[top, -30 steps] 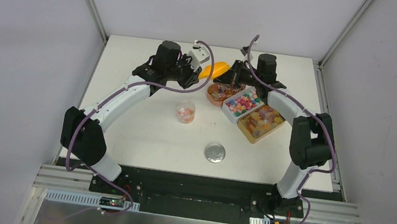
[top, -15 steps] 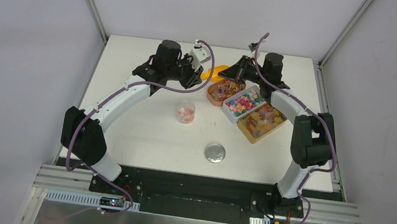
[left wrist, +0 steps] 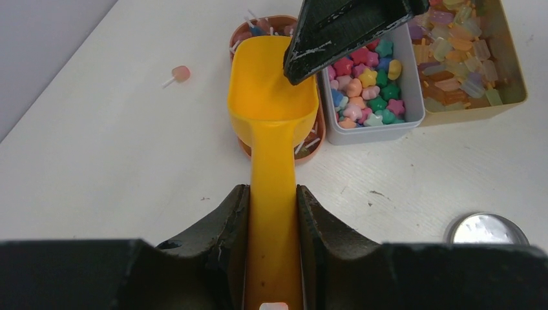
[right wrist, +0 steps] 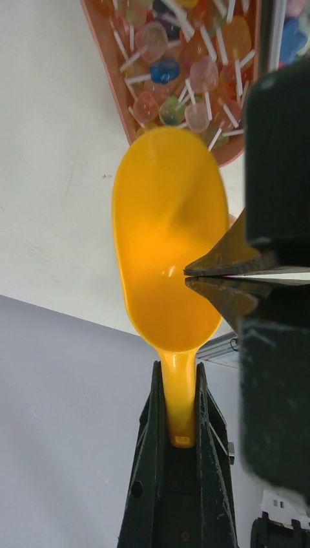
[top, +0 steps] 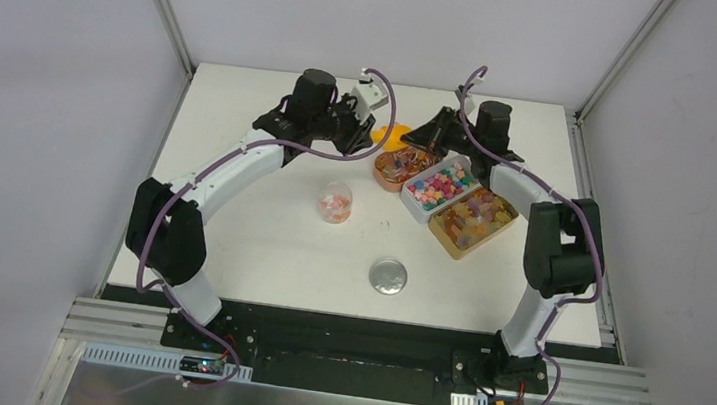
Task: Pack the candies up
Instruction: Adjust the spatula, then scoop the fake candies from the storage box.
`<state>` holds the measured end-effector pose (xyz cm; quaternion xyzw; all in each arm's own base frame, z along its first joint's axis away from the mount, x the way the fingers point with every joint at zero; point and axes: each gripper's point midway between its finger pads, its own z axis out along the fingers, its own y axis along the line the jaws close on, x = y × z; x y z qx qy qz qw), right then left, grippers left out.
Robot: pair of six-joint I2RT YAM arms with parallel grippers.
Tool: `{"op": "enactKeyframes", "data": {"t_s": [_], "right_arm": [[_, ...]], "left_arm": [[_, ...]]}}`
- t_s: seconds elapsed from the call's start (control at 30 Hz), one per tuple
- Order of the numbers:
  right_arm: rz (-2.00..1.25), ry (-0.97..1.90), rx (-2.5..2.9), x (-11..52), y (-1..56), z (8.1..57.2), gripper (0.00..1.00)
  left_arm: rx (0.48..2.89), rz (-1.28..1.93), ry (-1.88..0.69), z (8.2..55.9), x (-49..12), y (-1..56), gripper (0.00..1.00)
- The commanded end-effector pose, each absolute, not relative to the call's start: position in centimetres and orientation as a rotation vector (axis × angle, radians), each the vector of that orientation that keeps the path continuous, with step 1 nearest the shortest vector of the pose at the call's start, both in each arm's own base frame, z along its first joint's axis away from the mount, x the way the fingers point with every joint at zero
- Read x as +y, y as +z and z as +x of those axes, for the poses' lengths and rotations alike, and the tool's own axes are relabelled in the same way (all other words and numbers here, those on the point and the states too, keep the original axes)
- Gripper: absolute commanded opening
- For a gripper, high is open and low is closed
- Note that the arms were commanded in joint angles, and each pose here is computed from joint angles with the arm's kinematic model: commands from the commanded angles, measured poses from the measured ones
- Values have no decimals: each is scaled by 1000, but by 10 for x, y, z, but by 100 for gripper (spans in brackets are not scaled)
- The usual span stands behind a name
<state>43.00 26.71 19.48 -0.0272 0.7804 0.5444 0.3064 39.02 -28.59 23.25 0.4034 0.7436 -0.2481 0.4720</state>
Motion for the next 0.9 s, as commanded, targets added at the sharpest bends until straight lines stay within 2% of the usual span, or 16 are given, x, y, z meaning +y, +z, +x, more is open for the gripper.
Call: {"op": "enactKeyframes", "data": {"t_s": [0.0, 0.17, 0.33, 0.47, 0.87], "right_arm": [[-11, 1306, 1980, 232, 222, 467, 4], [23, 1063, 2004, 183, 220, 500, 22], [-9, 799, 2117, 148, 195, 527, 29], [-112, 781, 2146, 143, 176, 540, 37], [-244, 762, 2186, 139, 156, 557, 39]], "left_arm": [[1693, 978, -521, 414, -291, 265, 0], [1746, 1003, -434, 419, -280, 254, 0], [1784, 1048, -428, 420, -280, 245, 0], [1820, 1085, -427, 424, -282, 236, 0], [1803, 1196, -421, 427, -288, 218, 0]]}}
